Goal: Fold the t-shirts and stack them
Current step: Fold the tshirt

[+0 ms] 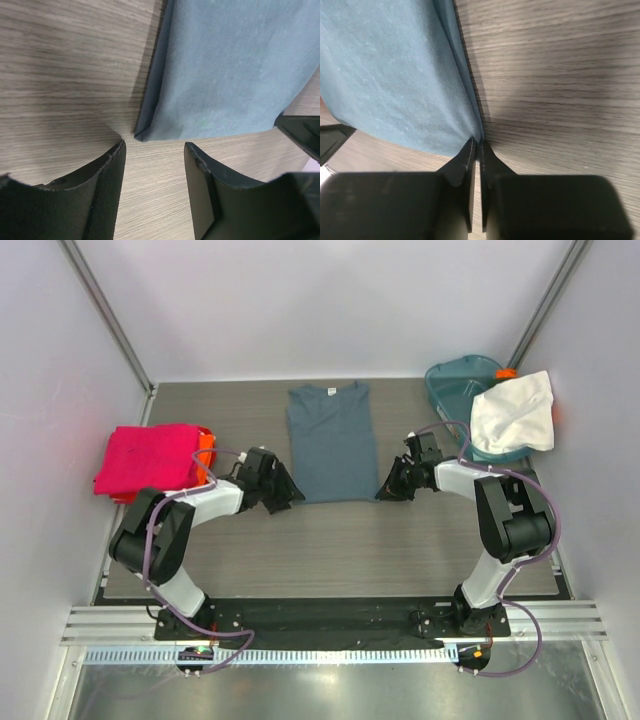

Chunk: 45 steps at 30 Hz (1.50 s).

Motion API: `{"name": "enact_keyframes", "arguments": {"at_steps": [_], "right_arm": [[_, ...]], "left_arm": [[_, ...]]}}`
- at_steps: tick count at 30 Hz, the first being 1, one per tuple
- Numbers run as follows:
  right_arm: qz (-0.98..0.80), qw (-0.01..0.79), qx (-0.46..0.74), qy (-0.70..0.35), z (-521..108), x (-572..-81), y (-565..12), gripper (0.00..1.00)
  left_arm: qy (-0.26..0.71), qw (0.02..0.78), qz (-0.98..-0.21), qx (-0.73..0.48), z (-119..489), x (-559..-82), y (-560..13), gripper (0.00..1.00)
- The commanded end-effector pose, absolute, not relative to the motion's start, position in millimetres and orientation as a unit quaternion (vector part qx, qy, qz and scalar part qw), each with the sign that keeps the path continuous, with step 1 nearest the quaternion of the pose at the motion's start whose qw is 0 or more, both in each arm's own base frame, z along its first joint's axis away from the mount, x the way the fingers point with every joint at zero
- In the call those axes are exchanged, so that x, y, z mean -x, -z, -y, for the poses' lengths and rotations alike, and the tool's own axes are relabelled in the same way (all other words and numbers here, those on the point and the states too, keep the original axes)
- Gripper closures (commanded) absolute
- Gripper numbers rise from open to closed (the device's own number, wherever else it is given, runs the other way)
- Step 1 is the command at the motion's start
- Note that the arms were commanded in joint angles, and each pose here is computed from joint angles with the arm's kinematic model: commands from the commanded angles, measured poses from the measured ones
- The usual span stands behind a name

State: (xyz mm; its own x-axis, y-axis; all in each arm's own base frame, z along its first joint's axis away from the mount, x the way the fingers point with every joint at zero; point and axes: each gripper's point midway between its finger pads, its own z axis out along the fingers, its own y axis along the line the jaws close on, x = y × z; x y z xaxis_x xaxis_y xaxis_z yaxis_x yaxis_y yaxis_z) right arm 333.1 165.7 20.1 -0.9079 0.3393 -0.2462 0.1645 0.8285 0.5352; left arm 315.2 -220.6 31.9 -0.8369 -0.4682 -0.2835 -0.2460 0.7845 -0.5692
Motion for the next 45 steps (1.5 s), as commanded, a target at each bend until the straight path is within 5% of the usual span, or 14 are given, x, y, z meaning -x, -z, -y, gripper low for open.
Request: {"name": "enact_keyframes", "arguments": {"at_steps": [1,8,15,20,45], "right_arm": [[-0.939,0.169,-0.126,-0.272,-170,-334,-19,0.93],[-0.937,0.17,-0.127,-0.277,-171,-333,-21,0.99],[-0.935,0.176,-0.126,-0.282,-172,-333,-28,0.99],[-0.933,0.18,-0.123,-0.288,-173,-331,-35,0.99],[-0.896,0.268,-0.089,-0.343,-151,-212,-156,0.99]], "left_arm": [[0.254,0.21,-0.922,0.201,218,-317,-21,0.49],[0.247,0.202,-0.926,0.204,218,-319,-10,0.54],[0.21,0.207,-0.932,0.209,206,-321,5,0.73],[0.202,0.209,-0.937,0.195,205,-323,-3,1.0],[0.325,0.196,-0.917,0.123,216,-182,-109,1.0]]}}
